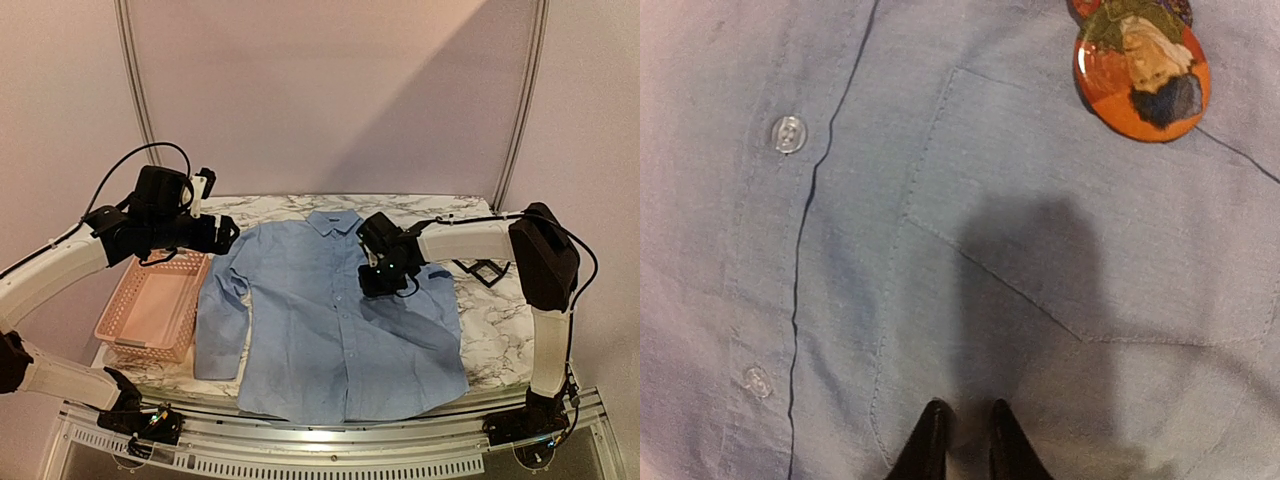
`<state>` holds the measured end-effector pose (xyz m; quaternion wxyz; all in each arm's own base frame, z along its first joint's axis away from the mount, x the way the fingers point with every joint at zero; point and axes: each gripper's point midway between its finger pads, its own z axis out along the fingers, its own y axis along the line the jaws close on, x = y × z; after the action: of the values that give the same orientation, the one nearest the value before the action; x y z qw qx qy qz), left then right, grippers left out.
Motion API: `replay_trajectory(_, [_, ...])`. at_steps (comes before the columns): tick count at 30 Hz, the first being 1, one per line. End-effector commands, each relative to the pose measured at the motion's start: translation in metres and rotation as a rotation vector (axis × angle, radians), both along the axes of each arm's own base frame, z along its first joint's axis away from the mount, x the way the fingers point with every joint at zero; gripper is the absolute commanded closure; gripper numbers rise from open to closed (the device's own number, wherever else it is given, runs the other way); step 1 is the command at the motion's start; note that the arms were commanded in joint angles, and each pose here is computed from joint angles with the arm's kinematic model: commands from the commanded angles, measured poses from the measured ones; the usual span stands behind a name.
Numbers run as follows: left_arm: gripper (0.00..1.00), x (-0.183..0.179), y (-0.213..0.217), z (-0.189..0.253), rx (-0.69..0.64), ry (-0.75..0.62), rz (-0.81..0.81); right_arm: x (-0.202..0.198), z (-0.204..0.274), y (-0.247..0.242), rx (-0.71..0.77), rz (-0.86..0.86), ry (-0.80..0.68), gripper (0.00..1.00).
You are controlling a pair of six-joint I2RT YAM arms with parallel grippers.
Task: Remove the brooch from the garment
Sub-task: Move the flattened clothing to the center of the board.
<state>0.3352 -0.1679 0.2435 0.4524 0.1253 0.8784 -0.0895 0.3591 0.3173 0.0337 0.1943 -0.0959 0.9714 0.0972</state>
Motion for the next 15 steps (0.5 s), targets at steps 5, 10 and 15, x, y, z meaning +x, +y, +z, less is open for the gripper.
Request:
replay_trajectory(5, [0.0, 0.006, 0.003, -0.006, 0.012, 0.006, 0.013, -0.02, -0.034, -0.008, -0.04, 0.012, 0.068, 0.98])
replay_trajectory(10, [0.0, 0.006, 0.002, -0.009, 0.013, 0.016, 0.01, -0.036, -0.034, -0.008, -0.006, 0.02, 0.095, 1.0])
replay_trajectory(15, [0.0, 0.004, 0.003, -0.007, 0.014, 0.014, 0.01, -0.054, -0.031, -0.008, 0.015, 0.014, 0.111, 1.0])
